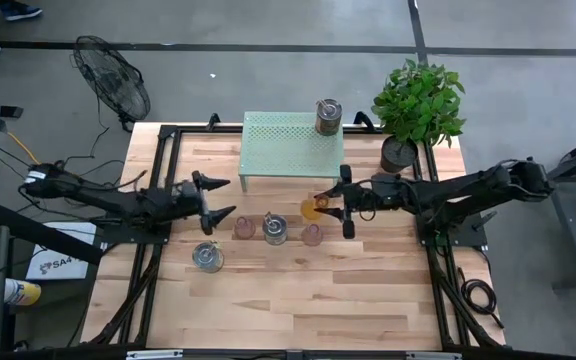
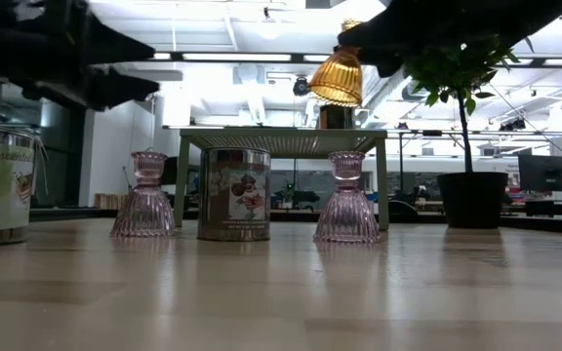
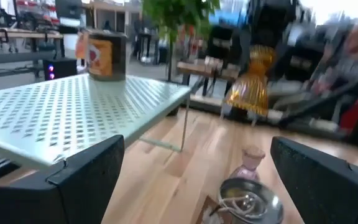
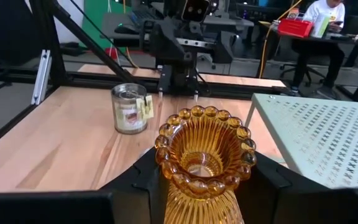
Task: Pick & Place candle stick holders
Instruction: Put the yellow candle holder on the shelf
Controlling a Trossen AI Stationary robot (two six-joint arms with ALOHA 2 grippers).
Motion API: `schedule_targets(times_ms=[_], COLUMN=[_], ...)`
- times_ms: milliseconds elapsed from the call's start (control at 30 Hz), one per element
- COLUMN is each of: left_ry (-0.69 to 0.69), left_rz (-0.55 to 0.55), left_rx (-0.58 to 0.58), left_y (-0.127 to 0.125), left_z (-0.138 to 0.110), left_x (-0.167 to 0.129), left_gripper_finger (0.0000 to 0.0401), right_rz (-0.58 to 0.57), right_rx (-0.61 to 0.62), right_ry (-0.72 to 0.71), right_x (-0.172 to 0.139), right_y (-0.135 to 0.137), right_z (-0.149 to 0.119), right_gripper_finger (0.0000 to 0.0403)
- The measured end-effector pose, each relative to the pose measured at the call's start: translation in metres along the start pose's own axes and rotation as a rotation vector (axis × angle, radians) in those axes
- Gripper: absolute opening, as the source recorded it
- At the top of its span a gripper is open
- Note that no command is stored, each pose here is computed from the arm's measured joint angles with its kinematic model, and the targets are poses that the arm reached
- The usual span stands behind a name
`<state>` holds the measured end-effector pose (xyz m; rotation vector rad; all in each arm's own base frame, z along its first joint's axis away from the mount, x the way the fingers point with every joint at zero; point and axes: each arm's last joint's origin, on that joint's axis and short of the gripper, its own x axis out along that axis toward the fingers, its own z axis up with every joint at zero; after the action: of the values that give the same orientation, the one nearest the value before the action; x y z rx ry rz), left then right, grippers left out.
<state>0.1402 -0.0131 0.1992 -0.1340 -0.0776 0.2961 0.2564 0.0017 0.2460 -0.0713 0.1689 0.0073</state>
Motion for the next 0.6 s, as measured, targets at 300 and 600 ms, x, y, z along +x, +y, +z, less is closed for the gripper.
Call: schedule_targets(times_ms=[300,600], left_ry=[0.103,0.125], left_rz=[0.051,0.103], left_rx=[0.223,0.358], left_y=[-0.039,-0.064], left_z=[0.034,0.056], left_x=[0.069,0.113], left_gripper_finger=[0.0399,0.0399], right_rz=[0.026,0.036], right_rx=[-0.017,-0.082], right_ry=[-0.023,0.035], right_x=[0.021,0.040], right_y=[-0.007,-0.008], right_z=[0.013,0.027], right_gripper_finger=[0.0138,0.0138])
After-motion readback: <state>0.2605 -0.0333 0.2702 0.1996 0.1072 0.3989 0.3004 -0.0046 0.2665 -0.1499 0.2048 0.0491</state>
